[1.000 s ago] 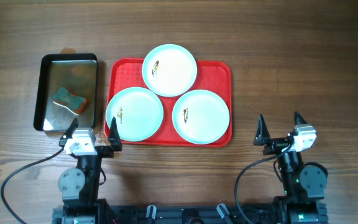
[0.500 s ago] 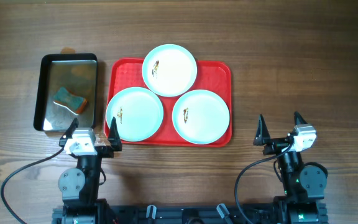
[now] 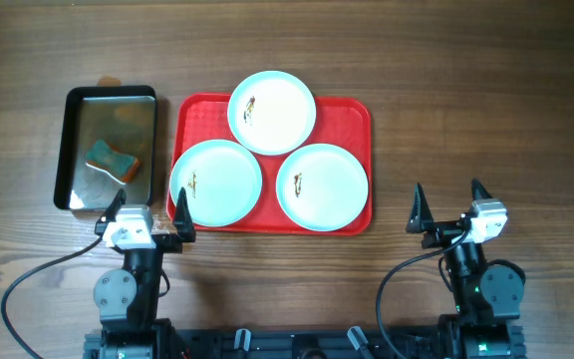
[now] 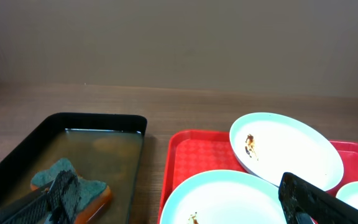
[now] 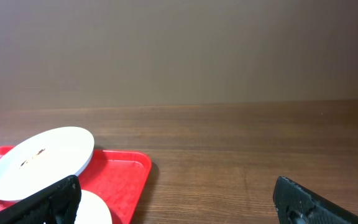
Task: Clean dirty plates on tray and stack at the side
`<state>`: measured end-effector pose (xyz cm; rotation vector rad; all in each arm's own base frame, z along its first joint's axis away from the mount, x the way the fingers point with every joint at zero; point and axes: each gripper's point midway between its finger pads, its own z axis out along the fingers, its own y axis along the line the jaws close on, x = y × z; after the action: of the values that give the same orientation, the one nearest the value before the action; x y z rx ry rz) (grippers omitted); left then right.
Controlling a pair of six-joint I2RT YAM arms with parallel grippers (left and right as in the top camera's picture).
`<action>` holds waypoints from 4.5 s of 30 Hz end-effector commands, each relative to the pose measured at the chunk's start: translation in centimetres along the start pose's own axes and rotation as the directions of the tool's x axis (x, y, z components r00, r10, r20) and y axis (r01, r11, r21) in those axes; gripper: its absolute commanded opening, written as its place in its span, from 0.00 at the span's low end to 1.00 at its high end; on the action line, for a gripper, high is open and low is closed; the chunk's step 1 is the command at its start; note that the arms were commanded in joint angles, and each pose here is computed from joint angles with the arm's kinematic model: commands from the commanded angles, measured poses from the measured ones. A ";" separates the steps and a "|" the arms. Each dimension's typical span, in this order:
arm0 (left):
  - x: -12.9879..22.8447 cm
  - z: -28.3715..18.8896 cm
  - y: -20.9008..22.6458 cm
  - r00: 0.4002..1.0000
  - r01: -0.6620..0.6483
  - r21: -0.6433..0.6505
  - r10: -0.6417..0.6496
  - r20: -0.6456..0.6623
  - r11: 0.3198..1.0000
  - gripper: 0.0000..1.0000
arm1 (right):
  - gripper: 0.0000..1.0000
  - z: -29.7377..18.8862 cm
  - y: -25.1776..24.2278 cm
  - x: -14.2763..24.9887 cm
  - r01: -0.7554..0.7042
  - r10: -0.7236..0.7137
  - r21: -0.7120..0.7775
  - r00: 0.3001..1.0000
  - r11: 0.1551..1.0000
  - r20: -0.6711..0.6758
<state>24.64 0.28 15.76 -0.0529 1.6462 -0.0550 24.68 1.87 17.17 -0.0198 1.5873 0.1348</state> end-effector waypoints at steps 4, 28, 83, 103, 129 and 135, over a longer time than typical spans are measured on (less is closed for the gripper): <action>0.2 0.0 0.0 1.000 -0.019 -0.001 0.019 -0.002 1.000 1.00 | 1.00 0.0 -0.3 -0.1 0.018 -0.019 0.016 1.000 1.000 0.004; 0.2 0.0 0.0 1.000 -0.019 -0.001 0.019 -0.002 1.000 1.00 | 1.00 0.0 -0.3 -0.1 0.018 -0.019 0.016 1.000 1.000 0.004; 11.5 13.8 12.7 0.154 0.138 -0.759 -0.771 -0.618 0.636 0.84 | 1.00 0.0 -0.3 -0.1 0.018 -0.018 0.016 1.000 1.000 0.004; 15.2 11.6 12.6 0.094 0.052 -0.776 -0.776 -0.623 0.629 1.00 | 1.00 0.0 -0.3 -0.1 0.018 -0.018 0.016 1.000 1.000 0.004; 14.1 15.1 16.3 0.323 0.031 -0.777 -0.742 -0.588 0.629 0.80 | 1.00 0.0 -0.3 -0.1 0.018 -0.019 0.016 1.000 1.000 0.004; 14.2 14.8 16.2 0.312 0.024 -0.778 -0.744 -0.591 0.628 0.12 | 1.00 0.0 -0.3 -0.1 0.018 -0.018 0.016 1.000 1.000 0.004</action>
<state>39.26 15.37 0.44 -1.2508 2.6184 0.0944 24.70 1.87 17.07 -0.0196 1.5915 0.1349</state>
